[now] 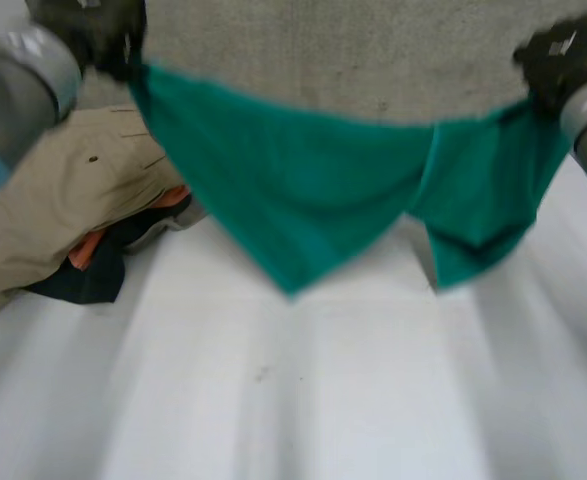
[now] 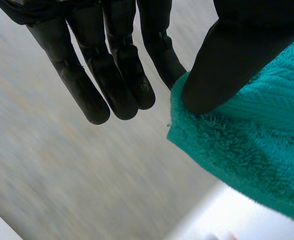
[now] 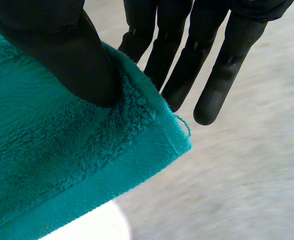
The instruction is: Fold the laundry.
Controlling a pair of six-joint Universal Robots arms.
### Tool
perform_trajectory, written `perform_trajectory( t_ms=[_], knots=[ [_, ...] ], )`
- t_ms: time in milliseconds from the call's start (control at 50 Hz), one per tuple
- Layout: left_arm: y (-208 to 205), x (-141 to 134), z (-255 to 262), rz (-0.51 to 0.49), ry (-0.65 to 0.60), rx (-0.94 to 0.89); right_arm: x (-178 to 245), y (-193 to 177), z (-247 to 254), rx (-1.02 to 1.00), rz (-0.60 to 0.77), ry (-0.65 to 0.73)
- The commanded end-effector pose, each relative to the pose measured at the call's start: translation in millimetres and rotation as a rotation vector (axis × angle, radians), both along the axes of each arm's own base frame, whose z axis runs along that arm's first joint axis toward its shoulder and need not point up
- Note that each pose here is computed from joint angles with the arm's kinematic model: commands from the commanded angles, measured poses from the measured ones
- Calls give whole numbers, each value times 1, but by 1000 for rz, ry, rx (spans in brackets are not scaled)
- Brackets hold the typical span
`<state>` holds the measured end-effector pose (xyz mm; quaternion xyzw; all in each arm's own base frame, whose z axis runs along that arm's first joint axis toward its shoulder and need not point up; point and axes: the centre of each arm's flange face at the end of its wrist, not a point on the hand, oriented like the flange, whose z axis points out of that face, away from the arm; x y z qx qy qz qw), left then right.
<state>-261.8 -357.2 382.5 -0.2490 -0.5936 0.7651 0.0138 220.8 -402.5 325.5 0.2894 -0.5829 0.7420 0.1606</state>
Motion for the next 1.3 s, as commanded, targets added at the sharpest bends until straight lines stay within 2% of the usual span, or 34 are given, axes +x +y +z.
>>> perform_trajectory(
  t_ms=[20, 80, 160, 240, 320, 340, 400, 420, 500, 520, 560, 620, 720, 800, 900, 1020, 1120, 1200, 1300],
  knots=[
    [17, 7, 95, 18, 266, -277, -1, -6, 80, -308, -10, -294],
    [21, 6, 102, 6, 298, -296, 6, 1, 87, -331, 34, -335],
    [16, -1, 85, -1, 281, -236, 13, 9, 70, -269, 82, -298],
    [2, -4, 44, 15, 234, -107, 16, 18, 36, -141, 128, -232],
    [-8, -3, 6, 33, 192, 1, 20, 39, -18, 99, 178, -136],
    [-12, -2, -6, 36, 180, 22, 22, 54, -42, 226, 203, -92],
    [-18, -1, -16, 40, 167, 26, 30, 89, -77, 428, 281, -20],
    [-20, -1, -21, 39, 159, 23, 38, 118, -98, 561, 358, 37],
    [-23, -4, -19, 30, 144, -4, 52, 177, -128, 764, 536, 188],
    [-22, -4, -18, 27, 142, -9, 52, 178, -129, 761, 545, 210],
    [-21, -7, -14, 18, 140, -21, 48, 164, -125, 709, 507, 234],
    [-14, -12, -6, -1, 143, -32, 41, 140, -110, 640, 417, 191],
    [5, -20, 11, -39, 145, -40, 27, 96, -63, 545, 264, -39],
    [28, -26, 31, -82, 159, -61, 20, 77, -37, 501, 247, -184],
    [64, -30, 58, -145, 171, -95, 29, 59, -33, 511, 315, -257],
    [112, -28, 88, -231, 182, -152, 68, 48, -68, 655, 440, -286],
    [148, -24, 103, -301, 181, -189, 97, 40, -95, 727, 488, -340],
    [169, -19, 109, -342, 171, -211, 121, 42, -119, 789, 533, -398],
    [176, -14, 110, -354, 164, -231, 143, 56, -149, 906, 609, -430]
  ],
)
